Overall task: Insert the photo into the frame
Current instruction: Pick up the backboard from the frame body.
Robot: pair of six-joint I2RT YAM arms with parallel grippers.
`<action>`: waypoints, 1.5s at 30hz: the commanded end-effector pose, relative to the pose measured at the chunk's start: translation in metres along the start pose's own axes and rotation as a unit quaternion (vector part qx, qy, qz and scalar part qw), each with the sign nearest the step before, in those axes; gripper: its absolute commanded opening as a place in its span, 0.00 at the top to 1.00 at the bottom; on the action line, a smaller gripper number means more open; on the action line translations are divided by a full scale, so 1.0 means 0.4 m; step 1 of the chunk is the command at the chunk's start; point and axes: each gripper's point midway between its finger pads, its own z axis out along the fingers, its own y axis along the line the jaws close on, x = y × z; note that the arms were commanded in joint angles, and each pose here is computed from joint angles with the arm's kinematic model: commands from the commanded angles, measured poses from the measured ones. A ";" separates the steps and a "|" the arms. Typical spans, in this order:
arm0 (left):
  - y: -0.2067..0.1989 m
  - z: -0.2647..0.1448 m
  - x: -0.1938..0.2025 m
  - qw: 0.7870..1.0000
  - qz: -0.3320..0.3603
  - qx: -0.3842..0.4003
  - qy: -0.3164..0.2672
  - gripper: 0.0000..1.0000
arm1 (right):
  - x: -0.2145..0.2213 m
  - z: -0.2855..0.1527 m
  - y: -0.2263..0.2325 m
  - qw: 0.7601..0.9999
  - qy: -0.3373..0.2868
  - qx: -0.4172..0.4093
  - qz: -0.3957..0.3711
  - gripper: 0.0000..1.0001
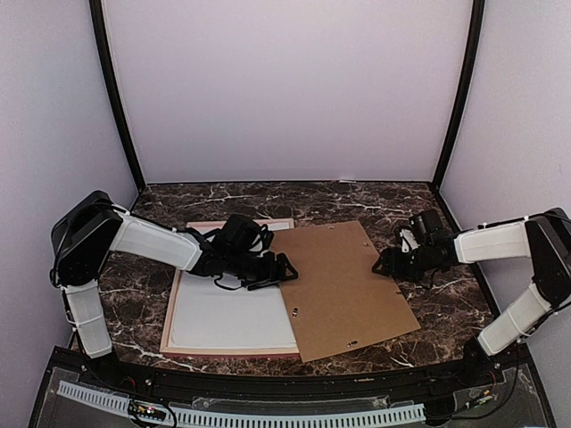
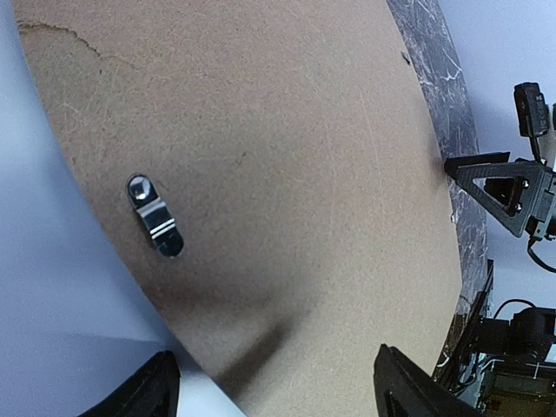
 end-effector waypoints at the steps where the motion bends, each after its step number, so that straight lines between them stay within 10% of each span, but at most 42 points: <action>1: -0.026 0.007 -0.001 1.000 -0.009 0.029 0.006 0.22 | 0.028 0.000 0.003 1.000 0.009 -0.014 0.013 0.26; 19: -0.123 -0.043 -0.032 0.986 -0.039 0.162 -0.011 0.35 | 0.064 -0.036 0.072 0.998 0.002 -0.054 0.019 0.32; 45: -0.180 -0.065 -0.087 0.973 -0.031 0.226 -0.030 0.80 | 0.109 -0.057 0.112 0.996 0.008 -0.082 0.015 0.34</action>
